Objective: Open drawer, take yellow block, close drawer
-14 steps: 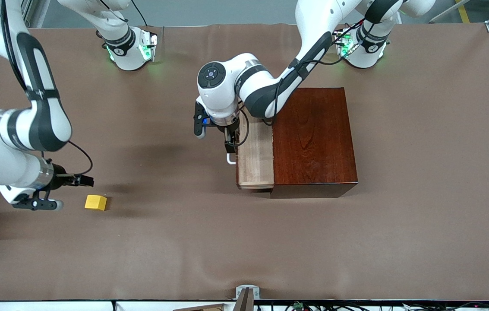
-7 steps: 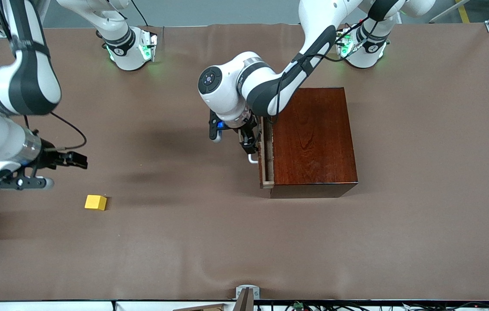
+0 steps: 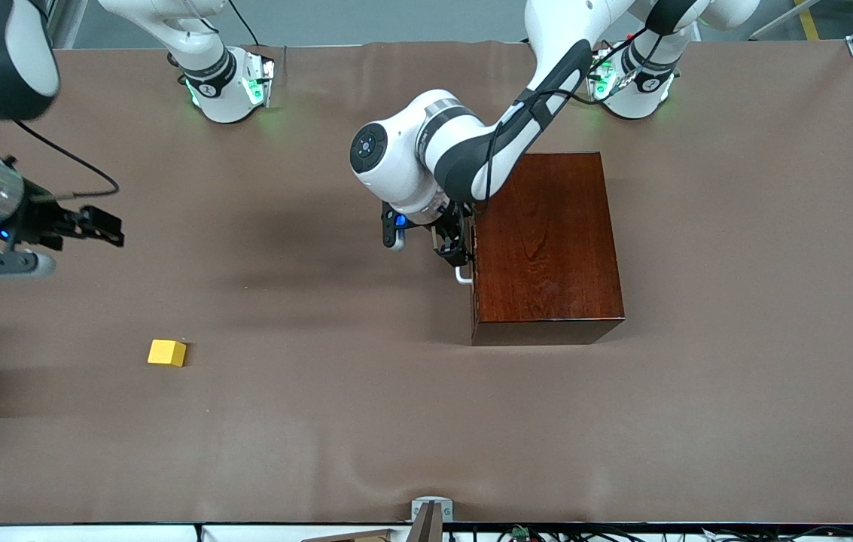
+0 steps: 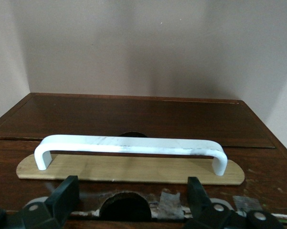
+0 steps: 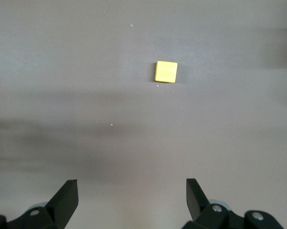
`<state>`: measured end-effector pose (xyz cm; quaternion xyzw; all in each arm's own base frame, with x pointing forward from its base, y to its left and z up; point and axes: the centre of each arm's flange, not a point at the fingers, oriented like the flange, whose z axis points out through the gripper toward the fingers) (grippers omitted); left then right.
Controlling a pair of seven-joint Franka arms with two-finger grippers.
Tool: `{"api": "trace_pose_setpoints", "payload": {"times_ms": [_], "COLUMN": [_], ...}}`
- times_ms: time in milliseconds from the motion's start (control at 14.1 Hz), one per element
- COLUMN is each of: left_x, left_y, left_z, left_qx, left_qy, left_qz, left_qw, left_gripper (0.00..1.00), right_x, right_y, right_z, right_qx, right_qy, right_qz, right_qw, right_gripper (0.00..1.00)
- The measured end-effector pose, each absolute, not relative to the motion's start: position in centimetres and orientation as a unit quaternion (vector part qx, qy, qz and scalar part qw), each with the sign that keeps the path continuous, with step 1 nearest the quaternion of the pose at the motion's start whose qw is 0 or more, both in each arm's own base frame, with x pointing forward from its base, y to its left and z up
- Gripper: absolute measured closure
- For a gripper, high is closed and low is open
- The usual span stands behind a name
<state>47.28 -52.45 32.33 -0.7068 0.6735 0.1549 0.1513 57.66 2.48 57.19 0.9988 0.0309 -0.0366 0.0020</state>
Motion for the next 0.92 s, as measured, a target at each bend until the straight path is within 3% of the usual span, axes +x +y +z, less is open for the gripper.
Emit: {"api": "trace_pose_setpoints", "payload": {"times_ms": [425, 708, 920], "left_x": [47.6, 47.6, 47.3], "left_y": [-52.3, -54.1, -55.1], "left_z": [32.2, 33.5, 38.3], "left_qx": [-0.724, -0.791, -0.852], "left_qy": [0.656, 0.588, 0.506], "left_qz": [0.148, 0.078, 0.007], "left_qw": [0.152, 0.148, 0.134], "left_gripper": [0.0, 0.0, 0.0], "right_x": [54.7, 54.7, 54.6], "right_y": [4.7, 4.6, 4.5], "right_z": [62.1, 62.1, 62.2], "right_qx": [0.999, 0.999, 0.999], "right_qy": [0.053, 0.051, 0.051], "right_qz": [-0.014, -0.014, -0.017], "right_qw": [0.005, 0.005, 0.005], "right_gripper": [0.0, 0.0, 0.0]}}
